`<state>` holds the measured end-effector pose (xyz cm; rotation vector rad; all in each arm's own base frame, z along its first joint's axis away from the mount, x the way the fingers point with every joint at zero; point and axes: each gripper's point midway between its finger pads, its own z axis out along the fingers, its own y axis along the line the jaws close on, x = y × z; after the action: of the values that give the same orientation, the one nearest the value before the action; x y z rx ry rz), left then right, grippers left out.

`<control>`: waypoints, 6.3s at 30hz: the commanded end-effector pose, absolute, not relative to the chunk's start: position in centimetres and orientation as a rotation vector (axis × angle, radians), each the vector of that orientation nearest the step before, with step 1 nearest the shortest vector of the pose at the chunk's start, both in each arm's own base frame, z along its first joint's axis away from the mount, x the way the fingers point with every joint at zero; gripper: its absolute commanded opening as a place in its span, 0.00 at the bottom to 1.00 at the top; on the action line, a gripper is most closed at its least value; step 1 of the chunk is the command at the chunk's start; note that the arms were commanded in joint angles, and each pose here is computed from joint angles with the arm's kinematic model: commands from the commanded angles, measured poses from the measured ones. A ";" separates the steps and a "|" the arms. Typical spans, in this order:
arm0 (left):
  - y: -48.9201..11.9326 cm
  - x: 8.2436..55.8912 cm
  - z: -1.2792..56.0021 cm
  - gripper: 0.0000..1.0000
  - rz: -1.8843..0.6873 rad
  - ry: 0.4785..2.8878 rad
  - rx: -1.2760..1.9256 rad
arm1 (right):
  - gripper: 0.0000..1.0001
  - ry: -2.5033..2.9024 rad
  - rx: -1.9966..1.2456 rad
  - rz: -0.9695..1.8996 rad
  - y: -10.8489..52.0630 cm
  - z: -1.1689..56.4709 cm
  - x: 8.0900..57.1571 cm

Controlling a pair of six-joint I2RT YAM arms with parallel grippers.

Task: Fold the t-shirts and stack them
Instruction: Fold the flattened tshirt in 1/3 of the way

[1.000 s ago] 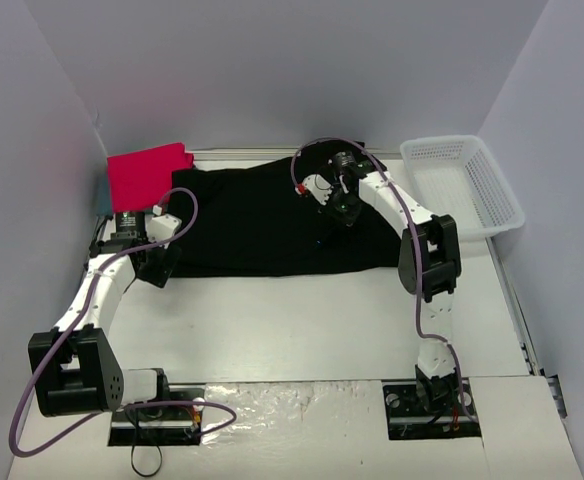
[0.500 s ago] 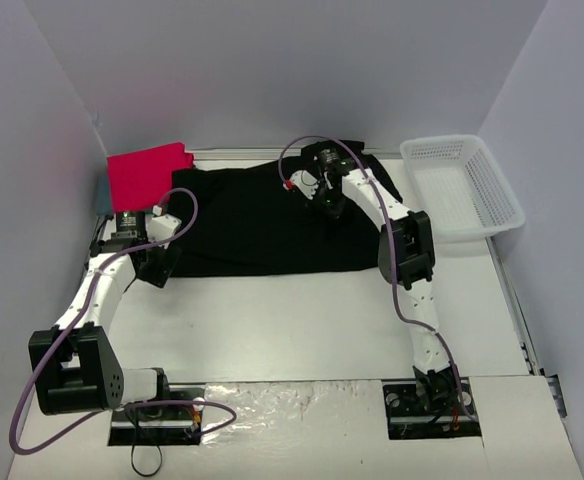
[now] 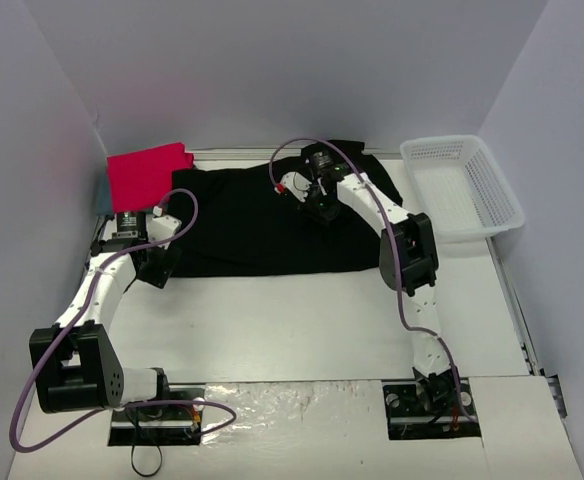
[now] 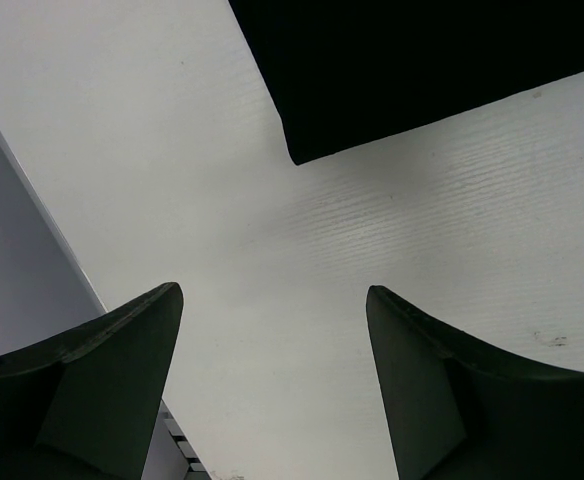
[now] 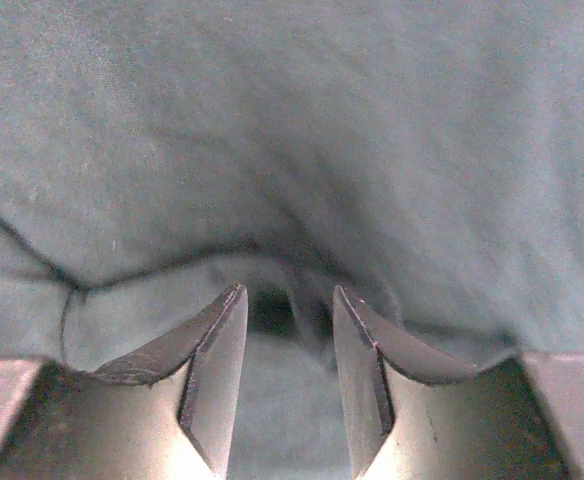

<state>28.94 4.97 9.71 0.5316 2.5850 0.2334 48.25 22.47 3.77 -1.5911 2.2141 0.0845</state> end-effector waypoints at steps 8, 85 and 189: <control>3.9 28.9 10.5 0.73 0.153 2.533 0.639 | 0.41 2.111 -1.337 -0.089 18.8 15.1 46.5; 2.7 30.9 5.4 0.02 0.022 2.522 1.180 | 0.47 2.836 -0.973 0.055 -0.2 0.6 33.2; -1.2 24.5 17.2 0.63 -0.102 2.262 1.207 | 0.66 2.481 -1.055 0.205 0.6 18.4 27.1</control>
<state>20.68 -0.31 14.26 1.3650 2.3681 -0.1310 23.12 -0.07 16.55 -1.1671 2.5682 0.2051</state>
